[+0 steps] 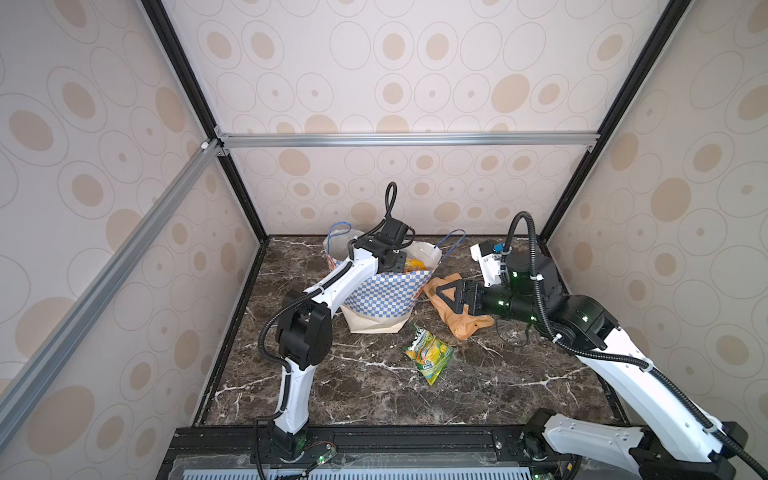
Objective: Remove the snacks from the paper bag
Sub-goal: 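Reach into the bag with the left gripper and grasp the yellow snack bag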
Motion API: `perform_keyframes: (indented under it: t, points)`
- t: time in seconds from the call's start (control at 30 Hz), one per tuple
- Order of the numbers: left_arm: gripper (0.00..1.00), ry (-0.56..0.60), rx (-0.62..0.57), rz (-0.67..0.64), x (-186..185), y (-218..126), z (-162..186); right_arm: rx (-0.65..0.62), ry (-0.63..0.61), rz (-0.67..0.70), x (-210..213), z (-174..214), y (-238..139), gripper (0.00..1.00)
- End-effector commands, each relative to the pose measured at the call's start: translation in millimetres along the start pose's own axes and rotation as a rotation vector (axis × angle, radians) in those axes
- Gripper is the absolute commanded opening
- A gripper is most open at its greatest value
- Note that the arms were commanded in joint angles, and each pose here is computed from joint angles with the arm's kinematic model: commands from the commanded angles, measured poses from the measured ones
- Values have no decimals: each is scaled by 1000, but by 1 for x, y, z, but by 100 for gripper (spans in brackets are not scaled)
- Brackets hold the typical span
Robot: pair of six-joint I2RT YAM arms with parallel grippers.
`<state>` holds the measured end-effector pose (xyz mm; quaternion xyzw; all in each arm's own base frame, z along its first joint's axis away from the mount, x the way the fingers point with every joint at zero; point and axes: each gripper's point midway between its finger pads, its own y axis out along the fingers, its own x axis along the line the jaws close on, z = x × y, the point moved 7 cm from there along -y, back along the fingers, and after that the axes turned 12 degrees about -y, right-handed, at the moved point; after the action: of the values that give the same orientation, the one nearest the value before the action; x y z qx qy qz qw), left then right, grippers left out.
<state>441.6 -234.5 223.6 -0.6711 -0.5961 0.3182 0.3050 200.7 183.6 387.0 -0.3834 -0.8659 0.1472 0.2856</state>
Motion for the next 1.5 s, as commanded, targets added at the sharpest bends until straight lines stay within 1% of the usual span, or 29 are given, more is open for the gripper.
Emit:
perform_keyframes:
  t: [0.0, 0.17, 0.33, 0.6, 1.13, 1.47]
  points:
    - [31, 47, 156, -141, 38, 10, 30, -15, 10, -17, 4, -2, -2, 85]
    - [0, 12, 83, -37, 30, -16, 12, -18, 15, -17, 5, -2, -2, 85]
    - [0, -13, 0, 25, 28, -44, -6, -27, 15, -19, 7, -4, -3, 85]
    - [0, -38, -90, 64, 31, -77, -25, -30, 16, -24, 9, -4, -2, 85]
    - [0, -70, -185, 196, 23, -134, -53, -31, 8, -12, 10, -4, -1, 85]
    - [0, -70, -240, 200, 25, -154, -65, -42, 7, -5, 10, -5, -2, 85]
